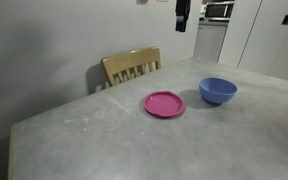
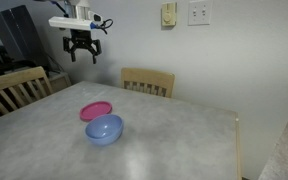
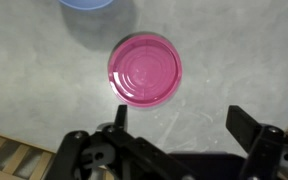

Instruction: Take the plate and put it on the bowl

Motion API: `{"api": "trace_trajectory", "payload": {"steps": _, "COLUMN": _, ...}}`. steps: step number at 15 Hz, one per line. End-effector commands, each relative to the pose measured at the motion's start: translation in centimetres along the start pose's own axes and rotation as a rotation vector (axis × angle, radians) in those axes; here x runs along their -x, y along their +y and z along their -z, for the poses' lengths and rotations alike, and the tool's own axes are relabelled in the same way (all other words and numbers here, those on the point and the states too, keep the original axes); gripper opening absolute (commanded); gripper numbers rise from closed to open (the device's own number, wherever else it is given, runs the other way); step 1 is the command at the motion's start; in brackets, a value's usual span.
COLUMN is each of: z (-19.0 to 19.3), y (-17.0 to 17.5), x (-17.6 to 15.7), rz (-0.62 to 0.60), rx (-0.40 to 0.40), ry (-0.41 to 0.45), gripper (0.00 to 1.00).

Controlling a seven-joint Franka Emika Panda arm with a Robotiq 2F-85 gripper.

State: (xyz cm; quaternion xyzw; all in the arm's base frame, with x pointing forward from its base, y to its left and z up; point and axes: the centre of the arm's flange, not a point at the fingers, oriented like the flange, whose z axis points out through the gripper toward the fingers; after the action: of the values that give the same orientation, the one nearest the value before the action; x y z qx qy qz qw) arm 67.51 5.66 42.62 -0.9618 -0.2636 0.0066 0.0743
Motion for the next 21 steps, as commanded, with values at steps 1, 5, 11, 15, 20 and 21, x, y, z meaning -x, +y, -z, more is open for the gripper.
{"api": "trace_trajectory", "payload": {"steps": 1, "z": -3.5, "y": -2.4, "x": -0.4, "rz": -0.021, "rx": 0.003, "ry": 0.054, "gripper": 1.00}}
{"api": "trace_trajectory", "payload": {"steps": 5, "z": -6.5, "y": -4.4, "x": -0.8, "rz": 0.009, "rx": 0.000, "ry": 0.036, "gripper": 1.00}}
{"api": "trace_trajectory", "payload": {"steps": 11, "z": -6.3, "y": -4.3, "x": -1.5, "rz": 0.009, "rx": 0.000, "ry": 0.013, "gripper": 1.00}}
{"api": "trace_trajectory", "payload": {"steps": 15, "z": -8.8, "y": -5.4, "x": -3.3, "rz": -0.094, "rx": -0.010, "ry": -0.034, "gripper": 1.00}}
{"api": "trace_trajectory", "payload": {"steps": 20, "z": -14.6, "y": -8.7, "x": -6.0, "rz": -0.336, "rx": 0.139, "ry": -0.146, "gripper": 1.00}}
{"api": "trace_trajectory", "payload": {"steps": 21, "z": -15.7, "y": -9.1, "x": -6.4, "rz": -0.364, "rx": 0.185, "ry": -0.164, "gripper": 1.00}}
